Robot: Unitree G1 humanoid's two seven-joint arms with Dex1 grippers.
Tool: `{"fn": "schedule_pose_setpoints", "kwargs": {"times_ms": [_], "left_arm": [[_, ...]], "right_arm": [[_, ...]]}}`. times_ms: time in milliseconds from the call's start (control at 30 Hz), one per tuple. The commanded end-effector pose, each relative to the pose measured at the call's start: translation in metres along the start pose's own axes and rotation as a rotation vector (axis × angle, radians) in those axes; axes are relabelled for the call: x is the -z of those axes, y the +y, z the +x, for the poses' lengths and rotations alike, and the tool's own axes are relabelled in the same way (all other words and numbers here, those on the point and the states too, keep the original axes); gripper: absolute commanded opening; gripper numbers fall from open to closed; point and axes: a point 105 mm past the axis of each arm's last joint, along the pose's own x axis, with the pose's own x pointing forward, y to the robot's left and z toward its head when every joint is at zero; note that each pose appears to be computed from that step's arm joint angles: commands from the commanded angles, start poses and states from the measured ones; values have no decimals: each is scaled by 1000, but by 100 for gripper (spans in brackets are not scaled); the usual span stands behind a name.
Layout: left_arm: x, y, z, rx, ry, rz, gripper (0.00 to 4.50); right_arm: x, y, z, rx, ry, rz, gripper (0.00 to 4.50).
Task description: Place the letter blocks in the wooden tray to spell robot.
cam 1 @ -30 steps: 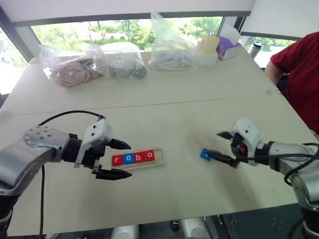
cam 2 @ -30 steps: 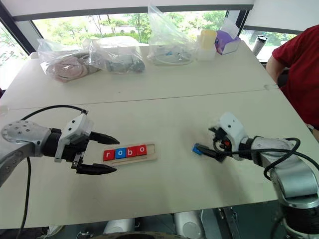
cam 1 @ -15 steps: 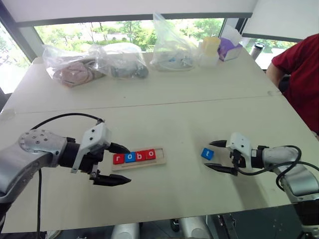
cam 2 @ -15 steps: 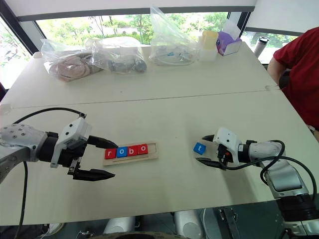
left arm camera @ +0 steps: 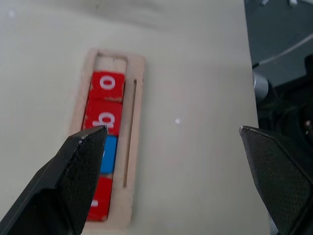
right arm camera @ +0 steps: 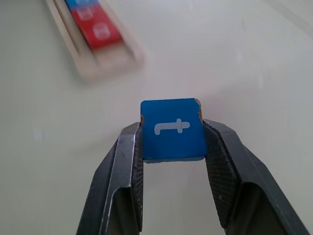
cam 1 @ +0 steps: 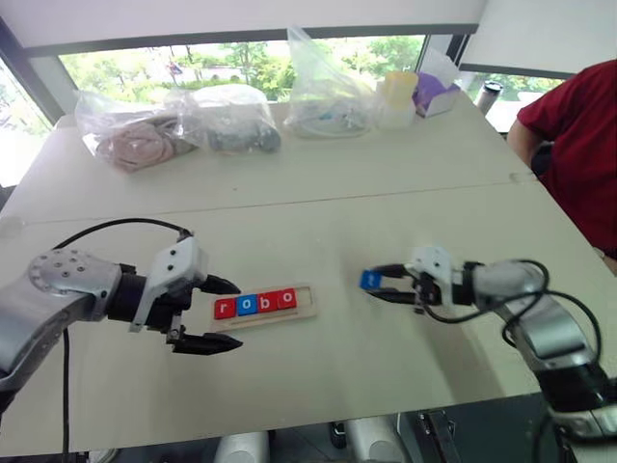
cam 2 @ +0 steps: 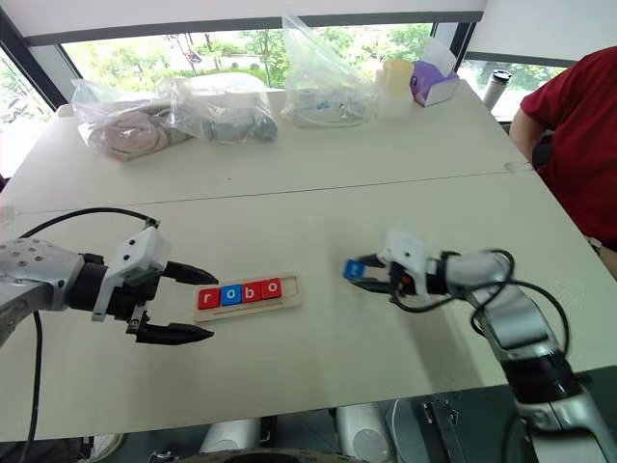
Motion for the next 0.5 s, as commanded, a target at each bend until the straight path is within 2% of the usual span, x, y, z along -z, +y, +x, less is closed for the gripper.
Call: {"fn": "schedule_pose_setpoints", "kwargs": {"times_ms": [33, 267, 500], "left_arm": [[2, 0, -3, -8, 25, 36, 450], [2, -5, -2, -36, 1, 14, 450], [3, -9, -2, -62, -19, -14, 450]], "right_arm": [[-15, 10, 25, -116, -14, -58, 116], [-7, 14, 58, -264, 41, -115, 116], [-5, 8, 66, -299, 55, -152, 116]]}}
